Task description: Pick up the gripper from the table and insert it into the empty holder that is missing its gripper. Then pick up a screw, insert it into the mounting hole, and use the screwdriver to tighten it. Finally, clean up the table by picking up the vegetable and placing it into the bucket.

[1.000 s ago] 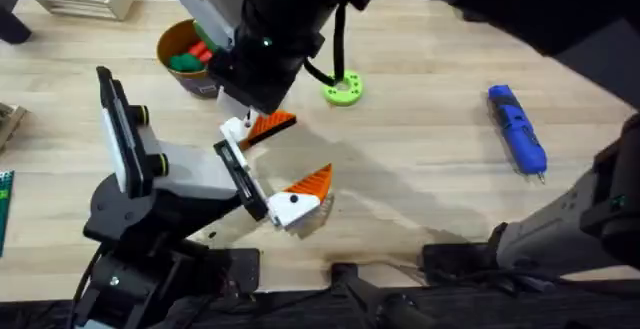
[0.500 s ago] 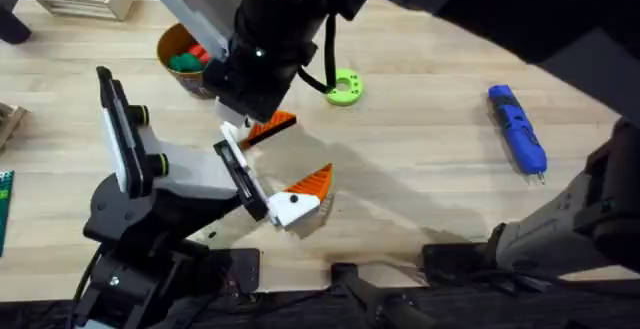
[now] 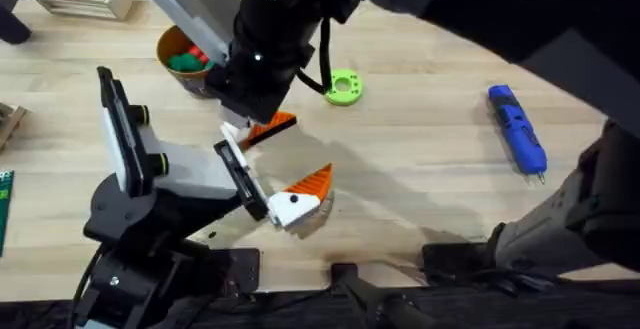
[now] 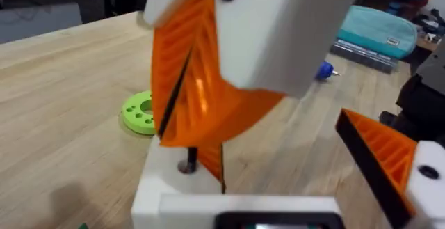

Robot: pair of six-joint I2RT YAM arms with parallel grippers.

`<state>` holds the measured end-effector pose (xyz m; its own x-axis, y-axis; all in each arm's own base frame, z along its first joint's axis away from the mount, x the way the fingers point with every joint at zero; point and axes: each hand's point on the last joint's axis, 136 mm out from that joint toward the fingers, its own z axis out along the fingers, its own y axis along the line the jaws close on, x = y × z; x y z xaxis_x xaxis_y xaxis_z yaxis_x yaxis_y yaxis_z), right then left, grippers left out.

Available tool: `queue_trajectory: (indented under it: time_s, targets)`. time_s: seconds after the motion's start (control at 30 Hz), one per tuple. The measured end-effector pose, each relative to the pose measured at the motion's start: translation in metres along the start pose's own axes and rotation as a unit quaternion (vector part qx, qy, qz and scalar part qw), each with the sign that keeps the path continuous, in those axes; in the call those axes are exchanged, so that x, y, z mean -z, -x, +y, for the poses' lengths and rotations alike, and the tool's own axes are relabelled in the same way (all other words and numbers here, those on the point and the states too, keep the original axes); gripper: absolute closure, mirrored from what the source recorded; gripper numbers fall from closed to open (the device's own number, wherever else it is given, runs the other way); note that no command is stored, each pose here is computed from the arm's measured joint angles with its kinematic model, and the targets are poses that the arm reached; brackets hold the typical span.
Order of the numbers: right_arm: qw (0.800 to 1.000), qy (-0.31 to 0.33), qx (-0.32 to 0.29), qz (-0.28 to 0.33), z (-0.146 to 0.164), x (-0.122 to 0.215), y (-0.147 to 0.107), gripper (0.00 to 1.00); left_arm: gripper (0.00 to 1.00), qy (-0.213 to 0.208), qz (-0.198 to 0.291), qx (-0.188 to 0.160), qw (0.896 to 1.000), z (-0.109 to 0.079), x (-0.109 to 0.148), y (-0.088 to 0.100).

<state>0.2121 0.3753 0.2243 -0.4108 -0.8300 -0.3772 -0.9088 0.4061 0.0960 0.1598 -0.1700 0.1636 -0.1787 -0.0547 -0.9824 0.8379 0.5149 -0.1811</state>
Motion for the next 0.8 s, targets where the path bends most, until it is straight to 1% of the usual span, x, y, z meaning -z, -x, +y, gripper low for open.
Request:
queue_trajectory:
  time_s: [0.4, 0.8]
  targets:
    - [1.000, 0.001, 0.004, 0.002, 0.0030, -0.0022, 0.0009, 0.995, 0.014, -0.001, 0.000, 0.001, 1.000, -0.0002, 0.0000, -0.0001]
    - [1.000, -0.001, 0.005, 0.011, 0.0036, -0.0076, -0.0002, 0.995, 0.014, -0.012, 0.002, 0.006, 1.000, -0.0045, -0.0001, -0.0008]
